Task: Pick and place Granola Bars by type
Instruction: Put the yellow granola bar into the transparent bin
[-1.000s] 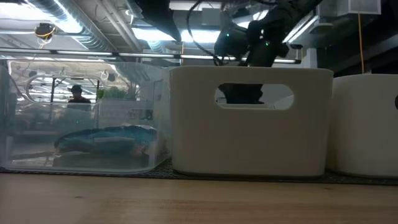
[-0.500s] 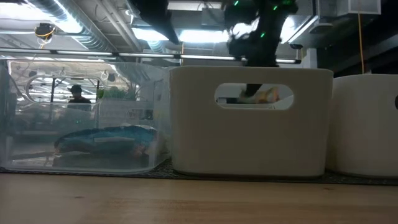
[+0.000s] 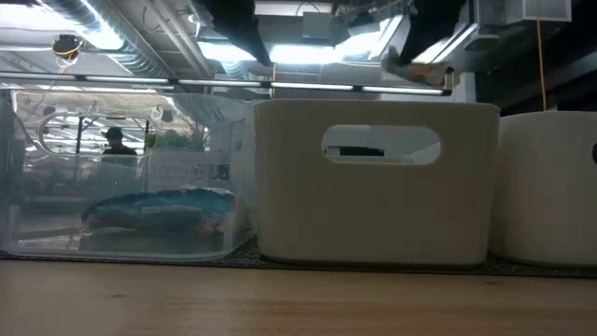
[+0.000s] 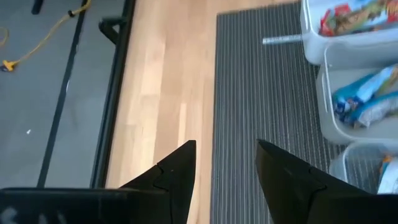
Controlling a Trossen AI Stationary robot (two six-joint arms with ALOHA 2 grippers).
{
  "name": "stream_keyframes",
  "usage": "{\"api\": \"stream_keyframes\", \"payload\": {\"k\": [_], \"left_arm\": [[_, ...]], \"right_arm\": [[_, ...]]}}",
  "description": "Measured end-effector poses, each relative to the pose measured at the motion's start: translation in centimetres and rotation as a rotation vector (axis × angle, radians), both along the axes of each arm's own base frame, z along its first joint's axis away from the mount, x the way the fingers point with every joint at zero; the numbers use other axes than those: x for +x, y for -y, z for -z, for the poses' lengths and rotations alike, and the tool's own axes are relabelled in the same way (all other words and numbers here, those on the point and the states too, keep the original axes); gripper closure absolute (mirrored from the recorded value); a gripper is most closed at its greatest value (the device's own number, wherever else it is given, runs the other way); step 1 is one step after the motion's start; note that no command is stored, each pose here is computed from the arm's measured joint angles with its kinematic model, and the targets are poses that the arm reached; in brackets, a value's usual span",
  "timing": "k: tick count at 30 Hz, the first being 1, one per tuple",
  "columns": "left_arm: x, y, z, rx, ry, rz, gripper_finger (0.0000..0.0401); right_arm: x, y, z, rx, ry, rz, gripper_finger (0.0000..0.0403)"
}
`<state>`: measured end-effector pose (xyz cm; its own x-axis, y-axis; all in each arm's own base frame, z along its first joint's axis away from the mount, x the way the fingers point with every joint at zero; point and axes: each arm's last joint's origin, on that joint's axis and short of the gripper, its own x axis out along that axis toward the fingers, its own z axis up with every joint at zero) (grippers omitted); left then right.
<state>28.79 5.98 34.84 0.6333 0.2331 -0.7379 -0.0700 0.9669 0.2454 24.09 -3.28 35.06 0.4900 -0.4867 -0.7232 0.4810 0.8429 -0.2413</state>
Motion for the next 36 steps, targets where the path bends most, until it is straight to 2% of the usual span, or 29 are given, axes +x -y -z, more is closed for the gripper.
{"api": "stream_keyframes", "payload": {"k": [4, 7, 12, 15, 23, 26, 36], "left_arm": [[0.5, 0.0, -0.5, -0.009, 0.074, 0.013, 0.0244], [1.0, 0.0, -1.1, -0.031, 0.163, 0.055, 0.0244], [2.0, 0.2, -2.3, -0.068, 0.329, 0.15, 0.0244], [2.4, 0.3, -3.1, -0.079, 0.421, 0.202, 0.0244], [3.1, 0.2, -4.2, -0.053, 0.553, 0.21, 0.0244], [3.7, 0.1, -4.0, -0.061, 0.579, 0.204, 0.0239], [5.7, 0.1, -3.0, -0.172, 0.633, 0.255, 0.018]], "right_arm": [[-0.9, -1.2, -0.3, -0.096, 0.134, -0.09, 0.0399], [-1.2, -1.9, 0.7, -0.132, 0.267, -0.156, 0.0398], [-1.3, -2.6, 1.6, -0.182, 0.565, -0.26, 0.04], [-1.3, -2.7, 1.8, -0.211, 0.693, -0.299, 0.0399], [-1.1, -2.8, 0.7, -0.317, 0.82, -0.375, 0.04], [-1.1, -2.6, 0.4, -0.324, 0.853, -0.388, 0.0399], [-0.5, -2.6, 0.4, -0.309, 0.886, -0.442, 0.0398]]}}
